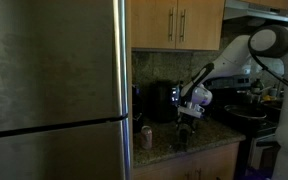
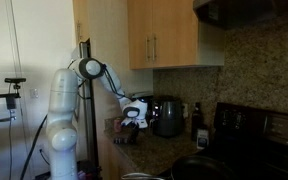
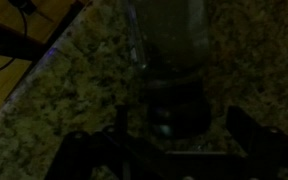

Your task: Pick the bottle and put it upright

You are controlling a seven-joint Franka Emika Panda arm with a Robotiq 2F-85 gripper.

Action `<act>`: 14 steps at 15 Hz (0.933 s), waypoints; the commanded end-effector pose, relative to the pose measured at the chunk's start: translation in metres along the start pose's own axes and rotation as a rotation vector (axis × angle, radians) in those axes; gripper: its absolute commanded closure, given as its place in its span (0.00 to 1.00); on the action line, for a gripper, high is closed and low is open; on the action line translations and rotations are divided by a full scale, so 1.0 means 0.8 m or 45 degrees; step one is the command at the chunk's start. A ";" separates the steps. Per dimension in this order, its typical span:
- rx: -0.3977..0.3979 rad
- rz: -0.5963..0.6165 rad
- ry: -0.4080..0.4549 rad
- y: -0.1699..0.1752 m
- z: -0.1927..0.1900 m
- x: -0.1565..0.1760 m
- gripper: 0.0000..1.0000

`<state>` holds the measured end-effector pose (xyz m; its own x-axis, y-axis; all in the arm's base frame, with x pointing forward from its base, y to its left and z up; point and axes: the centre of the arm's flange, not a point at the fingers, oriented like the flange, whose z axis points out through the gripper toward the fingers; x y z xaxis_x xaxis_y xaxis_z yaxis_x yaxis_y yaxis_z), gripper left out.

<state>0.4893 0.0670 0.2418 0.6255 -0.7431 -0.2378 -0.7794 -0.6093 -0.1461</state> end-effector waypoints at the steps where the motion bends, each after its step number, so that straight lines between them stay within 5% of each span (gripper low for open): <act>1: 0.023 -0.037 -0.057 -0.001 -0.003 0.007 0.00; 2: 0.021 -0.044 -0.070 -0.001 -0.003 0.005 0.25; 9: -0.020 -0.094 -0.154 0.001 -0.002 0.000 0.67; 14: -0.076 -0.134 -0.054 -0.006 -0.018 -0.010 0.68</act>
<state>0.4869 0.0711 0.2440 0.6747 -0.6705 -0.3085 -0.7286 -0.6717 -0.1337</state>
